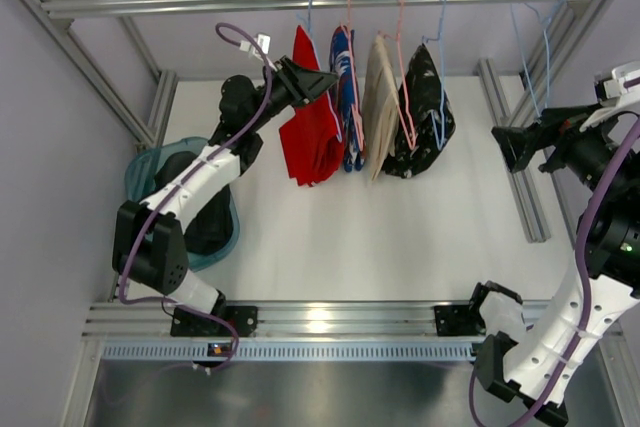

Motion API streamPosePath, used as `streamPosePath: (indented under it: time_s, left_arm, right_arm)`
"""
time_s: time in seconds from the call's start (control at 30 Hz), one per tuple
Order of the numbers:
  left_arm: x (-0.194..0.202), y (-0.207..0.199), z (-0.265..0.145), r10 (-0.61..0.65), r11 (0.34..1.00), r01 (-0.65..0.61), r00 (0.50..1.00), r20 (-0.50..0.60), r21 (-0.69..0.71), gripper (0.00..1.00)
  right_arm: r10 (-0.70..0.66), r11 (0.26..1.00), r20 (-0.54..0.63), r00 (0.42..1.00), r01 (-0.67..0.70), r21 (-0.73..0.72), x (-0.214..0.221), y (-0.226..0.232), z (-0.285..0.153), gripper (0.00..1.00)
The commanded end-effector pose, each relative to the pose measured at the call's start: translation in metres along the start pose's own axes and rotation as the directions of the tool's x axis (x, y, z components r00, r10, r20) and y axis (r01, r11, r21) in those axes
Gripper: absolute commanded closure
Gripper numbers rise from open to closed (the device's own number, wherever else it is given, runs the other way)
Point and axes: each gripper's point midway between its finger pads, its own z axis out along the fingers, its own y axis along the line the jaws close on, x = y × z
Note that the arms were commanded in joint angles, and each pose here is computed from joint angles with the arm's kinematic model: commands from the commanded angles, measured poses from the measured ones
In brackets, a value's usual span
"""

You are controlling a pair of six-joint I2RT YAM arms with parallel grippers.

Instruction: Remove the trousers from the hanger

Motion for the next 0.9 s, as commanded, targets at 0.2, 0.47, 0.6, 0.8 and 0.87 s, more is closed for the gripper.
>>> streamPosePath:
  time_s: [0.2,0.47,0.6,0.8,0.87]
  left_arm:
    - [-0.041,-0.072,-0.006,0.023,0.974,-0.047,0.994,0.107,0.223,0.87]
    - [-0.078,-0.141,-0.017,0.095,0.922,-0.152,0.981,0.171,0.356,1.00]
    - [-0.097,-0.181,-0.029,0.171,0.873,-0.254,0.959,0.228,0.415,1.00]
    - [-0.094,-0.193,-0.048,0.225,0.857,-0.309,0.945,0.238,0.413,1.00]
    - [-0.083,-0.182,-0.051,0.238,0.866,-0.310,0.946,0.222,0.393,1.00]
  right_arm:
    - [-0.007,1.000,0.023,1.000,0.007,-0.027,-0.002,0.002,0.002,0.01]
    - [0.034,0.997,0.029,0.999,-0.032,-0.069,-0.001,0.005,0.006,0.01]
    - [0.072,0.993,0.042,0.996,-0.068,-0.096,-0.002,0.007,0.010,0.00]
    - [0.115,0.982,0.068,0.991,-0.103,-0.159,-0.011,0.011,0.016,0.01]
    - [0.139,0.976,0.069,0.988,-0.125,-0.177,-0.012,0.013,0.017,0.00]
